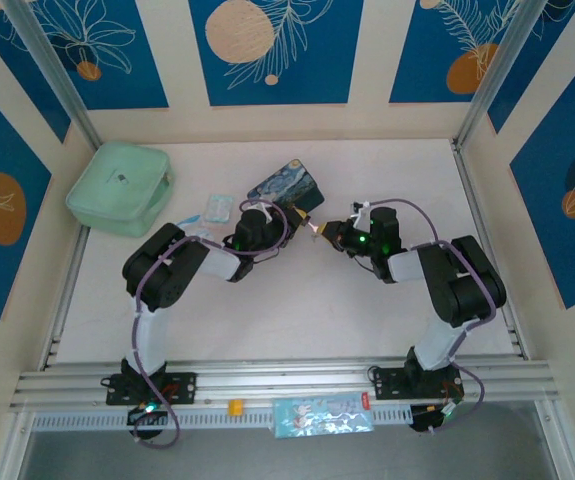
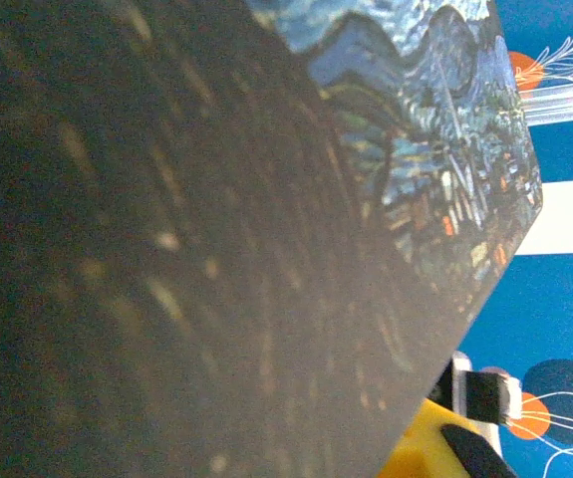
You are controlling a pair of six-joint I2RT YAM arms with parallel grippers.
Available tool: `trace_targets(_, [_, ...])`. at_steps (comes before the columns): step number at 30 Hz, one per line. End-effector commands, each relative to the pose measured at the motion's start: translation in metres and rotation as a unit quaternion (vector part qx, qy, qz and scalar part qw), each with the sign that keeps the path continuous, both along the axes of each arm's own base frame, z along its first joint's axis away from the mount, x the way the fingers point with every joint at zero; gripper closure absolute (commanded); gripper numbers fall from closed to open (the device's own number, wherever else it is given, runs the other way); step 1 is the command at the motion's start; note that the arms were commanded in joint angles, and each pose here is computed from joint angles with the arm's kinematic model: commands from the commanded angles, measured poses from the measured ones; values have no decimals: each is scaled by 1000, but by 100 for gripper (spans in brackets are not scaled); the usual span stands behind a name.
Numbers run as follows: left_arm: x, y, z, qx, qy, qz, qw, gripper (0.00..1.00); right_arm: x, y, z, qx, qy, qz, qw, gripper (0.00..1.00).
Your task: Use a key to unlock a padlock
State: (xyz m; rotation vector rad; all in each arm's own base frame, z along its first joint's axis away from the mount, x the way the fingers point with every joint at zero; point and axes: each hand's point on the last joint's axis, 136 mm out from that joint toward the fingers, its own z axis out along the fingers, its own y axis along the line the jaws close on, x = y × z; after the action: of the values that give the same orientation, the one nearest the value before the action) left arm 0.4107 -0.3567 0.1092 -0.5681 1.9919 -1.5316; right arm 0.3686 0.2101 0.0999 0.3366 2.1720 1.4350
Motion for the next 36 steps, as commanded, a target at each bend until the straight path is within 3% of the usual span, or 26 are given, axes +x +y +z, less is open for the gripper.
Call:
trace_targets(1, [-21, -20, 16, -27, -2, -54, 998, 100, 6, 14, 37, -5, -81, 22, 996, 100])
trace_targets(6, [-22, -22, 18, -27, -4, -56, 998, 100, 5, 15, 36, -10, -84, 18, 996, 100])
trace_targets(20, [-26, -22, 26, -38, -12, -61, 997, 100, 22, 5, 10, 25, 5, -9, 1000, 100])
trace_targets(36, [-28, -23, 27, -33, -10, -71, 997, 100, 36, 1, 14, 58, 7, -14, 998, 100])
